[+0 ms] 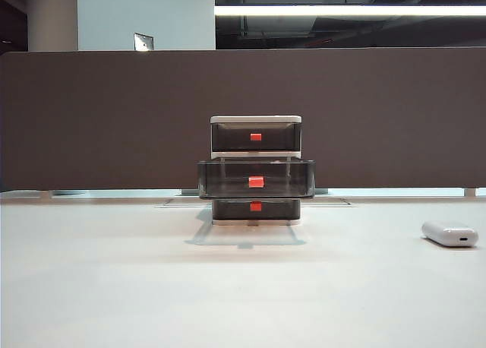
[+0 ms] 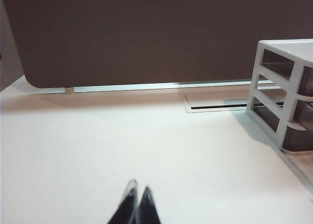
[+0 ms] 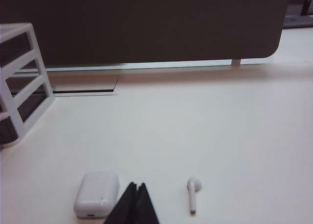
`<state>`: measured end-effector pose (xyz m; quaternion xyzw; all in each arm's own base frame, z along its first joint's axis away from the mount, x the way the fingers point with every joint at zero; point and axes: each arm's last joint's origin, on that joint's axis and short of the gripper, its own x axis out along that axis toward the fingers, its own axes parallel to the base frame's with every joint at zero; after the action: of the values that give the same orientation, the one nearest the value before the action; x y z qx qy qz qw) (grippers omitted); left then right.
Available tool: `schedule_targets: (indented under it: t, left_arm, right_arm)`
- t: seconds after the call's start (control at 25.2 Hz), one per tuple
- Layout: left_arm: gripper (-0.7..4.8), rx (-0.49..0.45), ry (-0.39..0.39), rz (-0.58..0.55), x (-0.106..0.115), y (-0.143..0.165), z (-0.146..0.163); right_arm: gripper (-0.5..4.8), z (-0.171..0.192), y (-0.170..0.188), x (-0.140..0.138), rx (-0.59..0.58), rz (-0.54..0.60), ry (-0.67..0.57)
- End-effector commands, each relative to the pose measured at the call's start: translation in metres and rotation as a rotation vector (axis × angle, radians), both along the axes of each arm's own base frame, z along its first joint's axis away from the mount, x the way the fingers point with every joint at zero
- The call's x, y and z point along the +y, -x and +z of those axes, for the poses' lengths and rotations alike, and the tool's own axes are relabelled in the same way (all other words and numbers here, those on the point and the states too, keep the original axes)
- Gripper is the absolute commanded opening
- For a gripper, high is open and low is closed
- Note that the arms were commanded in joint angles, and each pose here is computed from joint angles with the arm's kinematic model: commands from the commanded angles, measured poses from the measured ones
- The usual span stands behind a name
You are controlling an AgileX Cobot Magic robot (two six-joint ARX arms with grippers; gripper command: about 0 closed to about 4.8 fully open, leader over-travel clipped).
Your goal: Pick up the earphone case on the table, open the lid, insert the wireless earphone on the table into it, close the lid, put the earphone case into the second layer of the drawer, and finally close the drawer.
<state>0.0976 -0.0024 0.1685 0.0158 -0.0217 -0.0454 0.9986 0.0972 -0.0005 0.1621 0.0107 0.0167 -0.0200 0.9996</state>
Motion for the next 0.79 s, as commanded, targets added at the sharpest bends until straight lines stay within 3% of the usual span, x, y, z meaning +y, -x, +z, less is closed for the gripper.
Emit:
schedule_targets:
  t: [0.04,0.24,0.4,0.52,0.67,0.79]
  left_arm:
    - [-0.06,-0.007,-0.005,-0.001,0.0,0.0,0.001]
    - [-0.06,-0.009,0.002,-0.001,0.0,0.0,0.001]
    - [-0.06,-0.037,0.088,-0.007,0.0,0.001,0.009]
    - [-0.06,-0.111,0.187,-0.022,0.0,0.009,0.038]
    - [-0.06,-0.184,0.203,-0.031,0.0,0.017,0.072]
    - [-0.06,-0.182,0.203,-0.031,0.0,0.015,0.092]
  right_arm:
    - [-0.01,0.0,0.0,0.0,-0.014,-0.001,-0.003]
    - [-0.01,0.005,0.0,0.0,-0.065,-0.001,-0.004]
    - [-0.01,0.019,0.003,0.0,-0.11,-0.009,-0.004]
    - [-0.02,0.046,0.009,-0.001,-0.175,-0.027,-0.007]
    - [-0.02,0.072,0.009,-0.001,-0.183,-0.026,-0.007]
    - [-0.02,0.091,0.004,-0.001,-0.163,-0.025,-0.007]
